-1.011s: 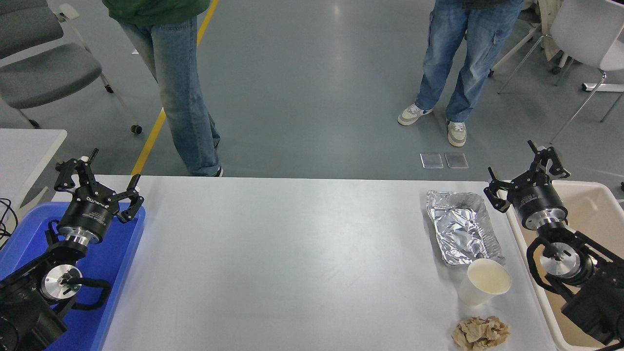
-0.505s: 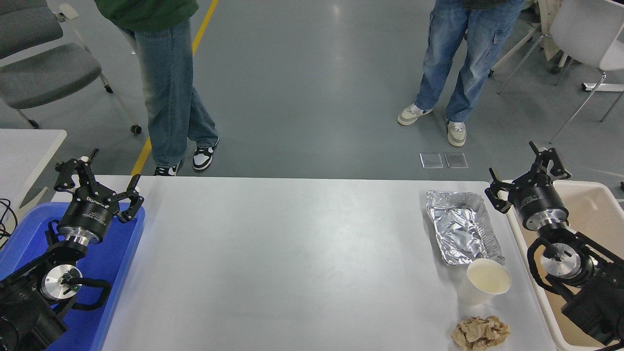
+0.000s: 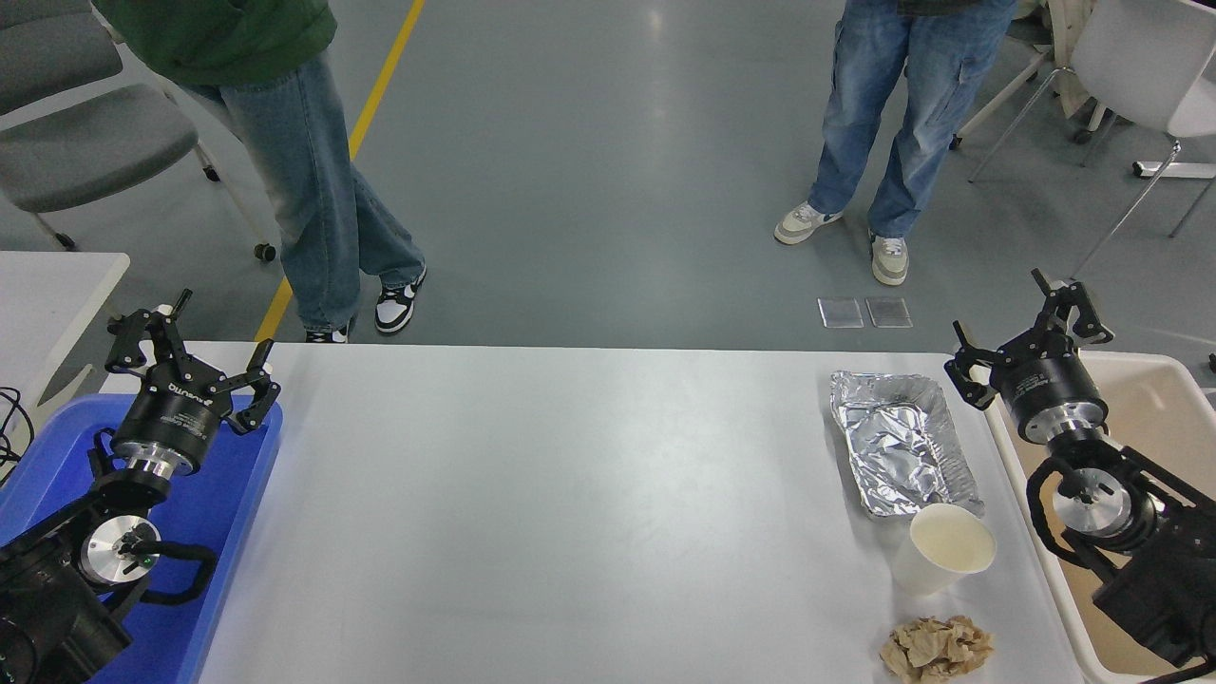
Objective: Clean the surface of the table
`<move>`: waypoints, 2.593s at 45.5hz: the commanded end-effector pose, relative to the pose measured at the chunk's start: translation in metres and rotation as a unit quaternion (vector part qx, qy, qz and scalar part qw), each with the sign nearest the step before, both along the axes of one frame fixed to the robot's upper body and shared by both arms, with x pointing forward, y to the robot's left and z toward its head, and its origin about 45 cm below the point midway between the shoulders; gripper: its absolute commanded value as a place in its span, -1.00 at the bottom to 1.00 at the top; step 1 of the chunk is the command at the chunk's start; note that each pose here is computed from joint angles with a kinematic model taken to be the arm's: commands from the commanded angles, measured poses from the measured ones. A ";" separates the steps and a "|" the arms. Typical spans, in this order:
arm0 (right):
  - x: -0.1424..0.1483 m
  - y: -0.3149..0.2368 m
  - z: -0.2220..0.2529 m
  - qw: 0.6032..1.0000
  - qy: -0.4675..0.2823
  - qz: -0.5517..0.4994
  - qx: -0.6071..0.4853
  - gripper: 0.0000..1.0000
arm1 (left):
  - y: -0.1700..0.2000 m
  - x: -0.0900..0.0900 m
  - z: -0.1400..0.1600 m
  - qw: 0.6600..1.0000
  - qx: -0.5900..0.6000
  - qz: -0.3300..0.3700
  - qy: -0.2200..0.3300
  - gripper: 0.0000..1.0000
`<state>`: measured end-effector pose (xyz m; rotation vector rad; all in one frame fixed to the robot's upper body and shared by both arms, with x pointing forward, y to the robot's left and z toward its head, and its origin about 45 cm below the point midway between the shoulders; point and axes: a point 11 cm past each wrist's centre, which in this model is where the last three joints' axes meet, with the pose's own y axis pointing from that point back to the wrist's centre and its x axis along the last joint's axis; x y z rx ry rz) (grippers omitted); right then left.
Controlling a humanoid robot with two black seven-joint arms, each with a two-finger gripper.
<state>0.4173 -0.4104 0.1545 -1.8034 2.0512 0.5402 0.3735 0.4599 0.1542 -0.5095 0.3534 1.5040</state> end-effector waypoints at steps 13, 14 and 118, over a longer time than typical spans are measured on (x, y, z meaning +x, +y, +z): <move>0.002 -0.006 0.007 1.000 -0.007 -0.007 -0.001 1.00 | -0.001 0.000 0.000 1.000 -0.001 -0.002 -0.001 1.00; 0.002 -0.007 0.007 1.000 -0.006 -0.007 -0.002 1.00 | -0.001 0.000 0.000 1.000 -0.001 -0.002 -0.001 1.00; -0.140 -0.008 0.025 0.449 0.128 0.476 -0.746 0.96 | -0.001 0.000 0.001 1.000 -0.002 -0.003 -0.002 1.00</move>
